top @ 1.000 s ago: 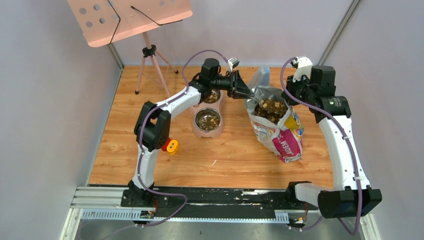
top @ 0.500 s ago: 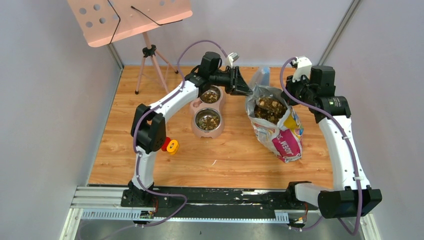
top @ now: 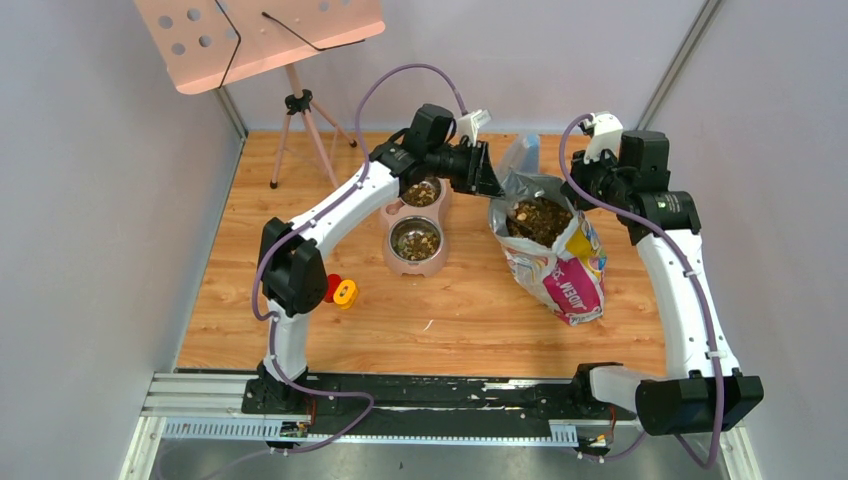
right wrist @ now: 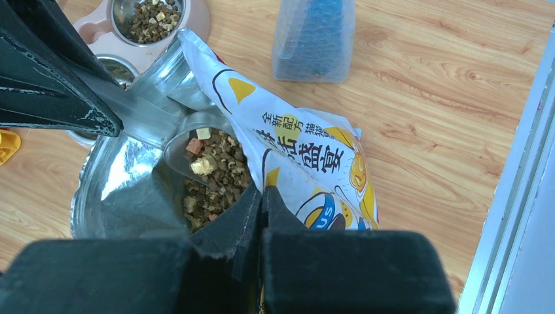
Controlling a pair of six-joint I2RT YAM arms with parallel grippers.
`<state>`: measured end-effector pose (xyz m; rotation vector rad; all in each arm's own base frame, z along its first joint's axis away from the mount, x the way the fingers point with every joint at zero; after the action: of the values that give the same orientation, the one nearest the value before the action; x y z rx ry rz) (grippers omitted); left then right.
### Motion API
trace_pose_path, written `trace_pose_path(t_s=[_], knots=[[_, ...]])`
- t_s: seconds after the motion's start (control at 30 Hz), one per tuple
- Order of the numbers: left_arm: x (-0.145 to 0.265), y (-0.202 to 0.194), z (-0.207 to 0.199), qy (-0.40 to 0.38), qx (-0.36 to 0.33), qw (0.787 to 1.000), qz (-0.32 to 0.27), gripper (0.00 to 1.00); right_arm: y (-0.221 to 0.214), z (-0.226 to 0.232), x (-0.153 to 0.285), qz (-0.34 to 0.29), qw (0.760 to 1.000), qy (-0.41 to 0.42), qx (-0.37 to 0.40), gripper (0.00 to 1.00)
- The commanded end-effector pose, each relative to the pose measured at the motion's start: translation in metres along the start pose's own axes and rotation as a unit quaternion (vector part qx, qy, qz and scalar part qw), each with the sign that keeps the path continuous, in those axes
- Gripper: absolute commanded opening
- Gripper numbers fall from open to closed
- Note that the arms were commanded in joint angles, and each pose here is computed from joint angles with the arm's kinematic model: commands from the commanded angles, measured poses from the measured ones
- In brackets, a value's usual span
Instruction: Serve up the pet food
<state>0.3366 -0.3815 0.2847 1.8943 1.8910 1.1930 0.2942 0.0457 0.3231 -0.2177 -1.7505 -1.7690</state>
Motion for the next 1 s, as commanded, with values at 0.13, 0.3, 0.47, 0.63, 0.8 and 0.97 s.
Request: trace_pose_path(t_s=[0.13,0.3,0.47,0.63,0.8,0.97], knots=[[0.022,0.028,0.008,0.008,-0.004,0.999,-0.041,0.0,0.015,-0.004,-0.001,-0.028,0.999,-0.008,0.02,0.0],[0.033,0.037,0.027,-0.026,0.064,0.996,-0.05,0.0,0.013,-0.006,-0.002,-0.025,0.999,-0.011,0.024,0.0],[0.041,0.038,0.022,-0.153,0.148,0.976,-0.044,0.0,0.009,-0.006,-0.005,-0.018,0.999,-0.01,0.025,0.0],[0.041,0.031,0.027,-0.174,0.181,0.968,-0.014,0.0,0.013,-0.006,-0.008,-0.019,1.0,-0.004,0.024,0.0],[0.051,0.016,0.045,-0.148,0.27,0.951,0.004,0.0,0.017,-0.006,-0.006,-0.024,0.999,-0.008,0.031,0.0],[0.058,0.011,0.041,-0.139,0.3,0.944,0.023,0.0,0.016,-0.006,-0.006,-0.023,0.999,-0.006,0.027,0.0]])
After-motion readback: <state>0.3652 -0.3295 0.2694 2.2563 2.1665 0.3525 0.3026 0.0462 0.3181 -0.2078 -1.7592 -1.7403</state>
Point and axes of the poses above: each gripper's point midway between its finger pads, its own x axis back along the fingers, its own z axis along the line the jaws close on, y = z × x, the point moved 5 cm from there along x, back along the fingers, and after that the axes turned 4 degrees about -x, right-handed, at the moved point
